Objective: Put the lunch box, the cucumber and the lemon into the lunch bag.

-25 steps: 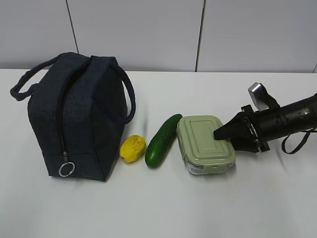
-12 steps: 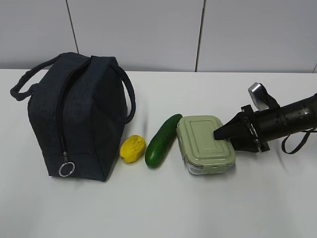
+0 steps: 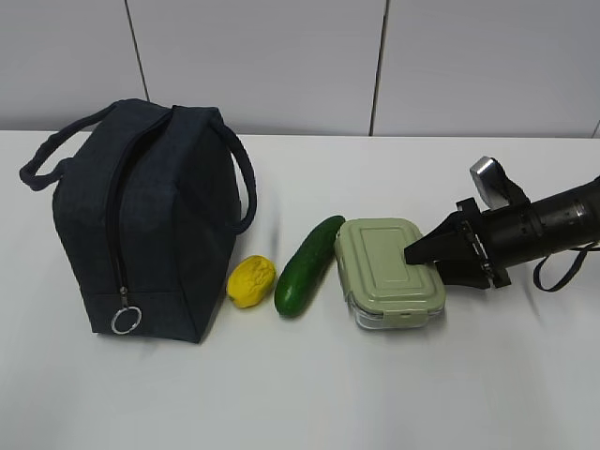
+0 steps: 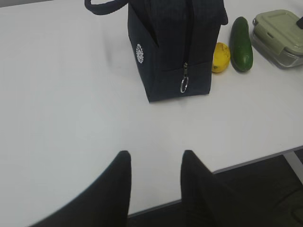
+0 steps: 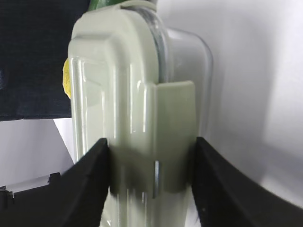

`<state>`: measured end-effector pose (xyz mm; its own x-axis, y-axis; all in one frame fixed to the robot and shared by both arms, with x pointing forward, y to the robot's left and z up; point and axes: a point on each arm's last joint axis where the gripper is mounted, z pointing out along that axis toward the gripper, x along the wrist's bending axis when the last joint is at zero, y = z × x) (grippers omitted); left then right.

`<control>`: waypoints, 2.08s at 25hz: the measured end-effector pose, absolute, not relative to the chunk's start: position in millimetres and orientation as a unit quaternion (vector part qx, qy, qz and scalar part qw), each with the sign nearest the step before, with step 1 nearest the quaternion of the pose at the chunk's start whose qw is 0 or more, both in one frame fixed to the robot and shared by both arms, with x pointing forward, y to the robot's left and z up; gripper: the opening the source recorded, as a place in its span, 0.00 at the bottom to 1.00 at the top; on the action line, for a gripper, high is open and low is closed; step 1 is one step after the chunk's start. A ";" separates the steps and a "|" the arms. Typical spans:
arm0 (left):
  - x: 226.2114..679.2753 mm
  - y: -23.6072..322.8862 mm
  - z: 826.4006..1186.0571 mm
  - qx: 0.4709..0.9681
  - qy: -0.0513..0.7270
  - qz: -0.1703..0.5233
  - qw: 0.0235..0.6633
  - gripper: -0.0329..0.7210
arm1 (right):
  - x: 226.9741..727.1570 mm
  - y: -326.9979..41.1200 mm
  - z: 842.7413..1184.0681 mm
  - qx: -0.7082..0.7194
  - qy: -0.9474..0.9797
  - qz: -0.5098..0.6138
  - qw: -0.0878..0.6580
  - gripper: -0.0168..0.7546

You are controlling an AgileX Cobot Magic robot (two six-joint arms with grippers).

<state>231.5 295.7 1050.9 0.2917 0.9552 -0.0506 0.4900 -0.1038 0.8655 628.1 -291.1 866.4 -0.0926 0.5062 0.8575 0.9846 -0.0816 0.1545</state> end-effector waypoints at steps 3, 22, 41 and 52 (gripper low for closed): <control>231.5 295.7 1050.9 0.688 0.525 0.280 0.415 0.36 | 627.9 -291.1 866.3 -0.609 -0.612 -0.412 0.290 0.54; 231.5 295.7 1050.9 0.688 0.525 0.280 0.415 0.36 | 626.7 -292.1 871.8 -0.611 -0.620 -0.401 0.286 0.54; 231.5 295.7 1050.9 0.688 0.525 0.280 0.415 0.36 | 626.0 -292.6 873.8 -0.615 -0.621 -0.394 0.285 0.51; 231.1 294.2 1051.0 0.688 0.524 0.273 0.421 0.36 | 626.6 -294.6 886.4 -0.612 -0.636 -0.392 0.258 0.51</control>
